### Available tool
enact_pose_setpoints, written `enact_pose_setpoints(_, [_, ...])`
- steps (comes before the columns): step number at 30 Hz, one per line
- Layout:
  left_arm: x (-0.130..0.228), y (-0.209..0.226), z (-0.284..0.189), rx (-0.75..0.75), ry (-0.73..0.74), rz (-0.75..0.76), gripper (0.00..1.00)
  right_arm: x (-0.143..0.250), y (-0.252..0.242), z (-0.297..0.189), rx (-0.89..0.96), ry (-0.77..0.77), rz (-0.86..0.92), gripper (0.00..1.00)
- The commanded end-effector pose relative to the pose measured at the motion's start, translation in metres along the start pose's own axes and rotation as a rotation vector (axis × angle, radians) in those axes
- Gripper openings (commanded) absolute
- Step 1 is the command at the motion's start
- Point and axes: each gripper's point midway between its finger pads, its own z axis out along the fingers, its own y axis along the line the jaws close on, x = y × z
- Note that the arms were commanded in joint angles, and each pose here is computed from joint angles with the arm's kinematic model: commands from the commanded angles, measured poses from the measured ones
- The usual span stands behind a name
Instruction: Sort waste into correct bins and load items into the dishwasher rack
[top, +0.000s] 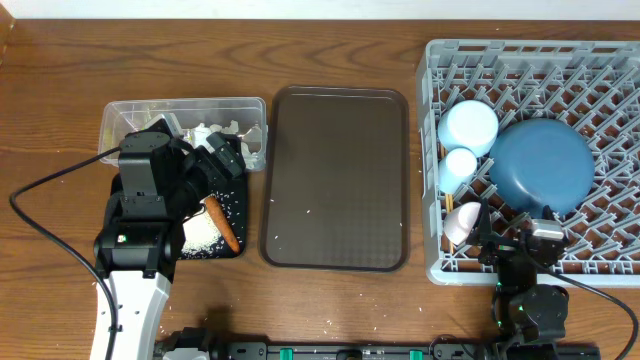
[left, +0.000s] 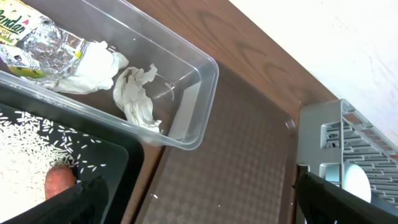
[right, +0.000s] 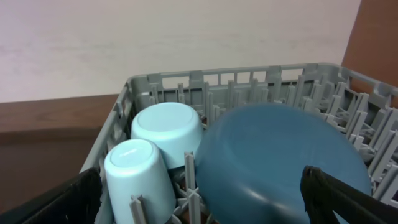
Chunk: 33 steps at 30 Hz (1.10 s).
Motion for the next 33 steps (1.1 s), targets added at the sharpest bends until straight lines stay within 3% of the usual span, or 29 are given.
enact_pose_setpoints(1, [-0.0003,0.0027,0.0008,-0.011,0.000,0.014,0.98,-0.0001,-0.0057,-0.0003,0.029,-0.003,0.016,0.99])
enact_pose_setpoints(33, [0.0074,0.0062,0.0090,-0.031,0.038,0.014,0.98,0.0000,-0.0045,-0.0002,0.022,-0.002,0.002,0.99])
